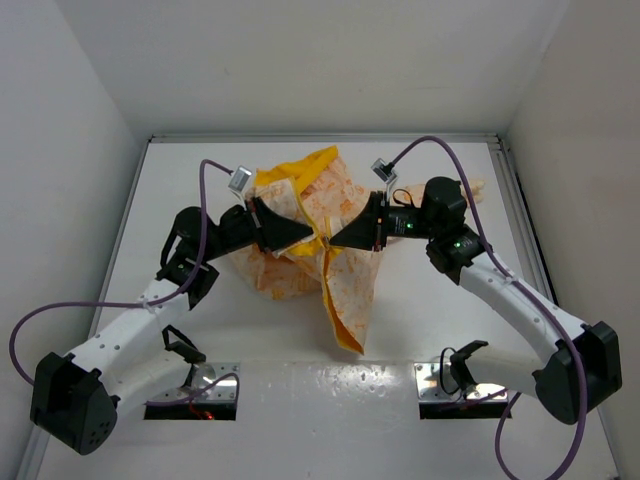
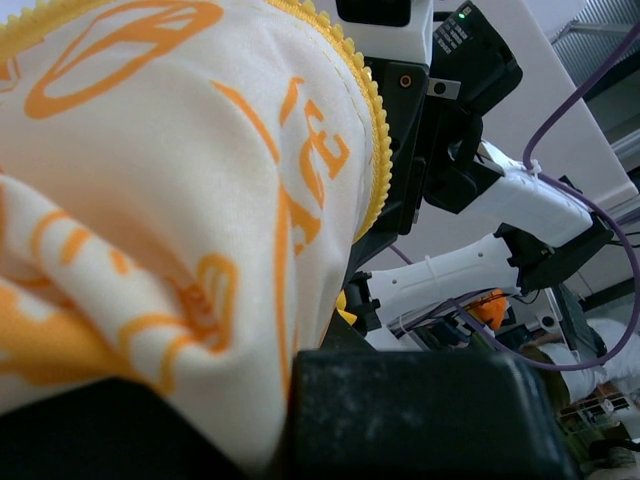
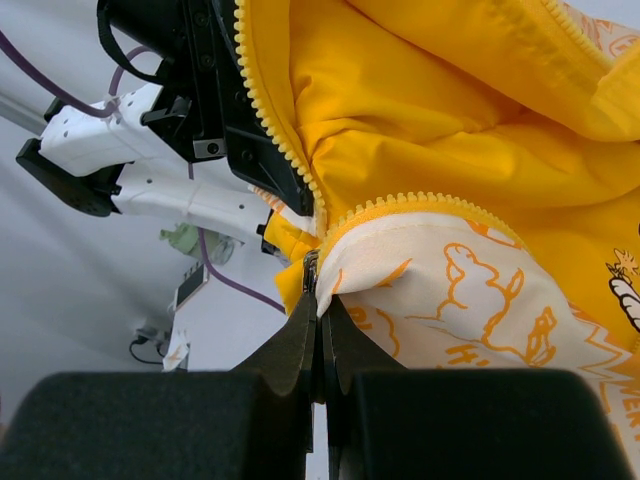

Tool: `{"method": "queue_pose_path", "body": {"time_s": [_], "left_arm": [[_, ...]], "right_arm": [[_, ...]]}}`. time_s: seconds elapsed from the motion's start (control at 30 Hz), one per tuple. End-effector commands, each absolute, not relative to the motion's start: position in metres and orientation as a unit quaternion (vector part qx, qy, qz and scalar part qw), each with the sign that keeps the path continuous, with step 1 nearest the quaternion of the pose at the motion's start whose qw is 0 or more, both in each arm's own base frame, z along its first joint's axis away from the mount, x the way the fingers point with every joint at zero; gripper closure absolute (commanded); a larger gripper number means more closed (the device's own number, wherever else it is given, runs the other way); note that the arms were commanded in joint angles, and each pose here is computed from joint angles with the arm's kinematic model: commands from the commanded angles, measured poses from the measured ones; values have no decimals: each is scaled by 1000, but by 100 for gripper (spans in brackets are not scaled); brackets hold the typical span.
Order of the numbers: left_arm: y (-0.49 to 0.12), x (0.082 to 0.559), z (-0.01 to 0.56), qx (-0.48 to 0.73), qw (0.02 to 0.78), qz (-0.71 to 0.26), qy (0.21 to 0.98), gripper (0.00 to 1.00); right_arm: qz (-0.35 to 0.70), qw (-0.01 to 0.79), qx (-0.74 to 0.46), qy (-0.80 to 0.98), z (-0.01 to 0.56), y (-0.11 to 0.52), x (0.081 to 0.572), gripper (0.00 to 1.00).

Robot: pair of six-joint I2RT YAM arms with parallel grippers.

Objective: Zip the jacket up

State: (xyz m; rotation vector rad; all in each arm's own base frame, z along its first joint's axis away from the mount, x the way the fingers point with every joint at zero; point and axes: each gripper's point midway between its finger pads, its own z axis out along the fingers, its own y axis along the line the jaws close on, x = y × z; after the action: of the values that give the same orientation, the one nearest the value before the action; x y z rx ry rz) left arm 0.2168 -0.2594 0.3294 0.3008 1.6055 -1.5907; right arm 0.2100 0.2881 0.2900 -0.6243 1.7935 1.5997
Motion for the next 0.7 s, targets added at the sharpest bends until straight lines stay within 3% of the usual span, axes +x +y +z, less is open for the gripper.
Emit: {"method": "queue_pose_path", "body": {"time_s": [0.0, 0.67], "left_arm": [[-261, 208, 347, 154, 440, -641, 610, 100], [-268, 201, 344, 168, 428, -646, 610, 100]], "right_arm": [[621, 361, -269, 641, 324, 291, 208, 100], [623, 360, -274, 638, 324, 297, 210, 100]]}}
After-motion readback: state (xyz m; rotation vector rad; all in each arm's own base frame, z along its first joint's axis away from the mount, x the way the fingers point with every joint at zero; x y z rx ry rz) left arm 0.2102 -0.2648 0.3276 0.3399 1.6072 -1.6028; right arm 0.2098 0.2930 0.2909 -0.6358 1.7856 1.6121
